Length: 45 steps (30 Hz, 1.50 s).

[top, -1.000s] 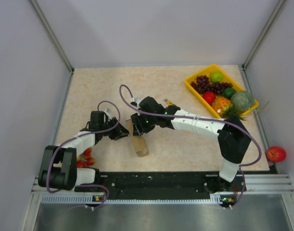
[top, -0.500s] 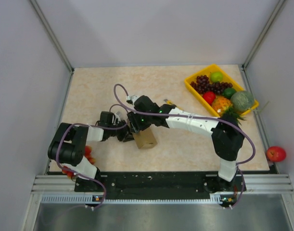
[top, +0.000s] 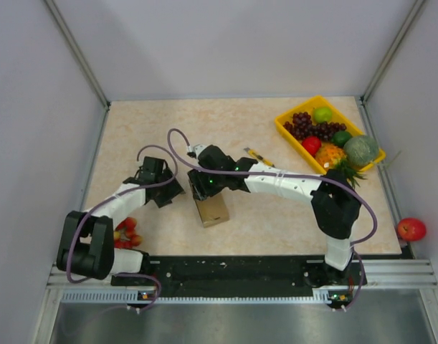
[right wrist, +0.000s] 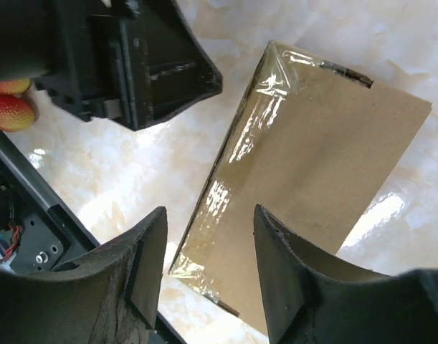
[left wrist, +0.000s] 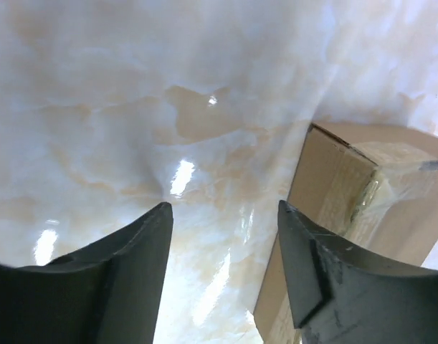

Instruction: Unpack the express box

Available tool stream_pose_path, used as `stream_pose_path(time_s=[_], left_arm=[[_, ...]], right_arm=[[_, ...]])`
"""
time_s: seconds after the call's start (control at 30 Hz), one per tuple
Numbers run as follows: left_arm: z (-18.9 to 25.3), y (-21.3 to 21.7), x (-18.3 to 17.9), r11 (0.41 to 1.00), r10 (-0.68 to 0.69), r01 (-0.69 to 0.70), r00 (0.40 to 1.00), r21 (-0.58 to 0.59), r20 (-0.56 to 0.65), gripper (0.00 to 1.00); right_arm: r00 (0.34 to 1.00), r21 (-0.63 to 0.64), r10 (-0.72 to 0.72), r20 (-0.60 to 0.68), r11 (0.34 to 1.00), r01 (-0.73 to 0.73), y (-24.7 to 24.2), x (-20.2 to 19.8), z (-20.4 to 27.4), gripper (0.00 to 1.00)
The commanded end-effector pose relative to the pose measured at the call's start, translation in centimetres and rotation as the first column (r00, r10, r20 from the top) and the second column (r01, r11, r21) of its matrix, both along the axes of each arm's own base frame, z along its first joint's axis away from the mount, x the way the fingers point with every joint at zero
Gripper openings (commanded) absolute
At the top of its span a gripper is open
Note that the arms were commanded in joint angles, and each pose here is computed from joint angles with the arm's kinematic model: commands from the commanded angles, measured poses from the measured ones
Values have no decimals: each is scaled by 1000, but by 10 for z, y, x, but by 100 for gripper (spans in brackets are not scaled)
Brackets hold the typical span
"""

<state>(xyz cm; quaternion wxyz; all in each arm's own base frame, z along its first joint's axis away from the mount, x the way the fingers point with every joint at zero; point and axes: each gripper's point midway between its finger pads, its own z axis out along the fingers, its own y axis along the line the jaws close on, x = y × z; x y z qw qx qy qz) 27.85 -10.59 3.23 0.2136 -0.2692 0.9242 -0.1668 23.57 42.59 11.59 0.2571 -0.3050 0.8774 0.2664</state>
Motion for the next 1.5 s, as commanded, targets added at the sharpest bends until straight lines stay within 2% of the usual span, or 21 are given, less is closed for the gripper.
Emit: stream_pose_path(time_s=[0.0, 0.1, 0.17, 0.3, 0.37, 0.47, 0.5, 0.53, 0.63, 0.73, 1.03, 1.2, 1.3, 1.47], left_arm=[[20, 28, -2, 990, 9, -20, 997, 143, 75, 71], [37, 23, 2, 989, -72, 50, 985, 139, 158, 88], [50, 13, -1, 992, -101, 83, 971, 90, 219, 99], [67, -8, -8, 985, -161, 173, 935, -10, 317, 99], [73, -29, -16, 957, -219, 271, 906, -100, 362, 99], [68, -51, -29, 911, -250, 347, 895, -224, 370, 90], [70, -54, -28, 905, -238, 346, 895, -249, 378, 80], [68, -58, -31, 892, -243, 357, 895, -276, 373, 75], [59, -61, -35, 884, -238, 350, 908, -310, 345, 61], [57, -62, -35, 879, -243, 358, 904, -314, 352, 53], [40, -67, -37, 862, -281, 384, 905, -329, 320, 44], [29, -66, -38, 867, -294, 383, 910, -320, 291, 30], [27, -62, -37, 880, -280, 366, 915, -304, 290, 26], [24, -56, -37, 897, -259, 342, 919, -278, 296, 25]], right_arm=[[996, 64, -38, 75, 997, 34, 3, 6, 27, 51], [987, 45, -110, 120, 993, 105, -11, 16, 30, 53], [977, 24, -156, 147, 988, 154, -24, 23, 28, 56], [963, -12, -237, 125, 971, 241, -51, 32, 14, 58], [963, -22, -255, 89, 966, 257, -60, 33, 4, 59], [966, -41, -252, 65, 966, 255, -65, 31, -6, 59], [967, -47, -245, 64, 968, 248, -65, 30, -8, 59], [970, -55, -238, 56, 969, 241, -66, 29, -12, 59], [975, -71, -220, 24, 973, 221, -64, 25, -23, 59], [976, -80, -218, 6, 973, 218, -64, 23, -30, 58], [976, -116, -219, -10, 969, 216, -66, 23, -47, 55], [975, -133, -220, -15, 967, 216, -69, 22, -53, 55], [972, -142, -235, -26, 963, 229, -73, 21, -58, 54], [960, -169, -274, -57, 950, 261, -84, 22, -71, 49]])
